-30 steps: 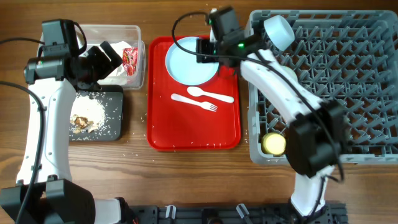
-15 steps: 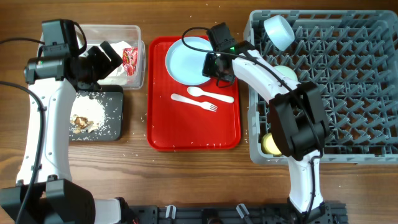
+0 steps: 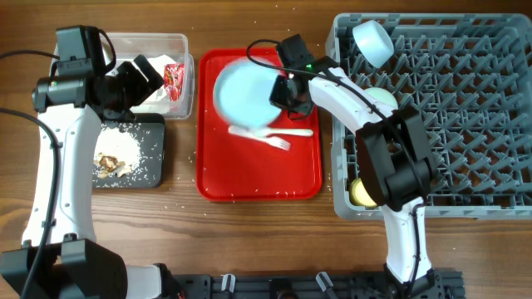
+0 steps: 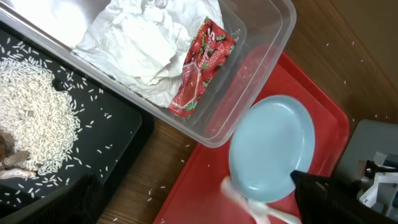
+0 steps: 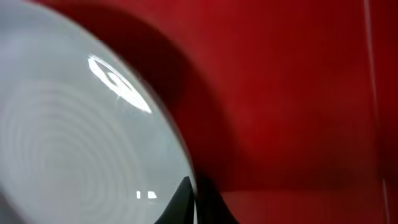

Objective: Sort waste into correct bins and load items into the dishwasher rack
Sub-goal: 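Lift the plate and stand it upright in the rack's right side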

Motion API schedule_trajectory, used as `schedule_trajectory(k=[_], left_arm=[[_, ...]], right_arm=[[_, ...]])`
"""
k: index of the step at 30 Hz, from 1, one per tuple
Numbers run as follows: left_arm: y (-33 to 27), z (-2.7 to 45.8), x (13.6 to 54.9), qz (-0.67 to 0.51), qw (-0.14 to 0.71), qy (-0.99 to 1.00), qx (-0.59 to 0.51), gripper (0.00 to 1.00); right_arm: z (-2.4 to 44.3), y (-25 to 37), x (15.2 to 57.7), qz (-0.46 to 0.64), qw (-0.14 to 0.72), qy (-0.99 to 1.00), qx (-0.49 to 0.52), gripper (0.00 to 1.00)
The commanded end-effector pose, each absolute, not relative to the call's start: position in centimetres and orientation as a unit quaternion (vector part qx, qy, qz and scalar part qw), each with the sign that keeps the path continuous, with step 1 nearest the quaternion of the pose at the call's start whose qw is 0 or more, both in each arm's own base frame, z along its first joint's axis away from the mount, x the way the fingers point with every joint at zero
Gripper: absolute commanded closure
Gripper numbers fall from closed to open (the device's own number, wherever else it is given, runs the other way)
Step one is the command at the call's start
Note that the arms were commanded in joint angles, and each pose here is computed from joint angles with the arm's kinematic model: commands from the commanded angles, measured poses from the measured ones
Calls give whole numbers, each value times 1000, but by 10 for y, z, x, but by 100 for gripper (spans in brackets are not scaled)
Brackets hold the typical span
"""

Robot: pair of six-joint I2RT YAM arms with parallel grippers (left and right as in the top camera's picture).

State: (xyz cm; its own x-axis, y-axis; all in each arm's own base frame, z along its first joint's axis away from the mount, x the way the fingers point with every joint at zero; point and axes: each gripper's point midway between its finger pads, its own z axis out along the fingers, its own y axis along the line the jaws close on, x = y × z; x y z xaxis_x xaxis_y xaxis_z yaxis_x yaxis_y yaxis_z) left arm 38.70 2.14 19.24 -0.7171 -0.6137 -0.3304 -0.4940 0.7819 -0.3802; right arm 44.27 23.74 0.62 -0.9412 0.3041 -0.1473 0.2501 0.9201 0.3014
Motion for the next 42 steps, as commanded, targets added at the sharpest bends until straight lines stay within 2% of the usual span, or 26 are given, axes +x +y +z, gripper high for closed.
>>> schedule_trajectory(k=[1, 6, 11, 14, 17, 20, 23, 26, 29, 35, 42], left_arm=[[21, 197, 386, -138, 231, 915, -301, 0], [21, 197, 386, -138, 231, 915, -301, 0], [21, 197, 386, -138, 231, 915, -301, 0], [21, 197, 386, -138, 231, 915, -301, 0], [21, 197, 386, -138, 231, 915, -301, 0], [21, 197, 386, -138, 231, 915, -301, 0], [21, 197, 386, -138, 231, 915, -301, 0], [21, 197, 386, -138, 231, 915, -301, 0], [21, 197, 386, -138, 231, 915, -301, 0], [21, 197, 386, -138, 231, 915, -301, 0], [21, 197, 386, -138, 231, 915, -301, 0]], right_arm=[[-5, 245, 439, 152, 79, 976, 133, 96], [15, 253, 452, 180, 105, 974, 88, 96], [106, 228, 486, 166, 219, 961, 25, 96], [193, 177, 498, 97, 330, 938, 30, 96], [278, 104, 488, -13, 430, 898, 86, 96], [355, 20, 452, -151, 494, 844, 143, 96], [397, -40, 411, -247, 498, 816, 158, 96], [404, -73, 393, -295, 471, 820, 142, 96], [390, -101, 387, -337, 426, 831, 122, 96], [329, -121, 405, -395, 333, 854, 52, 96], [285, -127, 427, -432, 281, 857, 16, 96]])
